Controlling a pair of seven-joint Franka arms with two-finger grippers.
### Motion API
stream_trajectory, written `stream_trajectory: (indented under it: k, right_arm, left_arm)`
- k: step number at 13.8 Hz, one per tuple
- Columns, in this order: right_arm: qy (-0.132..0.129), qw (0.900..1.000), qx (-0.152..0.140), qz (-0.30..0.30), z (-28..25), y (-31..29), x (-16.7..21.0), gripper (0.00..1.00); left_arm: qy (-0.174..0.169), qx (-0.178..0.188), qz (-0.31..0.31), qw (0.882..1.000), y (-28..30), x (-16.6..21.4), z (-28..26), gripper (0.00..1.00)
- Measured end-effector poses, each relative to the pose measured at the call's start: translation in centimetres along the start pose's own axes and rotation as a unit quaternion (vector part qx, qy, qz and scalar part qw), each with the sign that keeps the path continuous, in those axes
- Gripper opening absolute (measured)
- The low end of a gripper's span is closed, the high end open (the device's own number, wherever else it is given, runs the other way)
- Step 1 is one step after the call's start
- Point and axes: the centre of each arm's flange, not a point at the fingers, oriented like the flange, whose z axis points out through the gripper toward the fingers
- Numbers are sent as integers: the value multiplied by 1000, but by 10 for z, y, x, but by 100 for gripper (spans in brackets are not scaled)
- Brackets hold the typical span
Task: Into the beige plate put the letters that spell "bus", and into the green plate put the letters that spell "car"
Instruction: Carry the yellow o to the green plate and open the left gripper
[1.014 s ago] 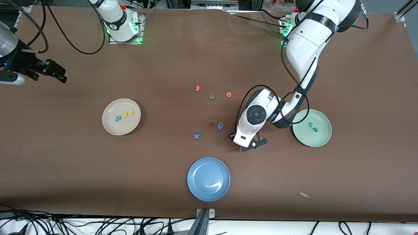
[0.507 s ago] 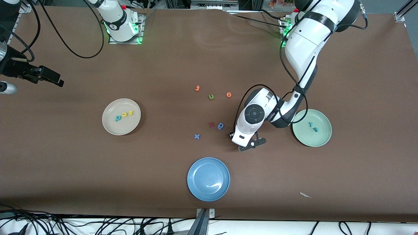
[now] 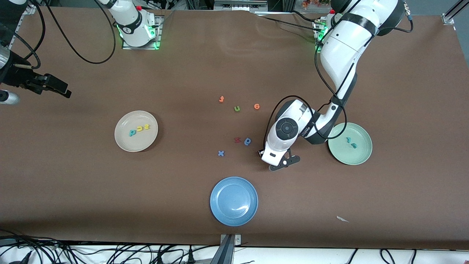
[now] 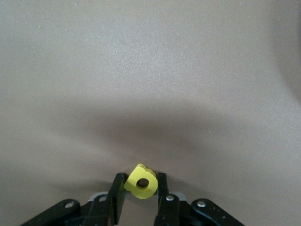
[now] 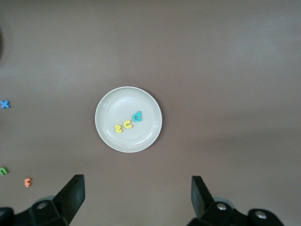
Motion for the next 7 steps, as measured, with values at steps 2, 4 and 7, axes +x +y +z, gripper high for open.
stream_trajectory:
  k: [2, 4, 7]
  right_arm:
    - [1, 1000, -1, 0, 0, 0, 0, 100]
    - [1, 1000, -1, -1, 0, -1, 0, 100]
    - [1, 1000, -2, -4, -1, -3, -1, 100]
  left_arm:
    - [2, 1, -1, 1000, -2, 4, -1, 32]
    - [-8, 24, 4, 1000, -13, 14, -5, 32]
    - [-46, 75, 44, 995, -56, 44, -34, 32]
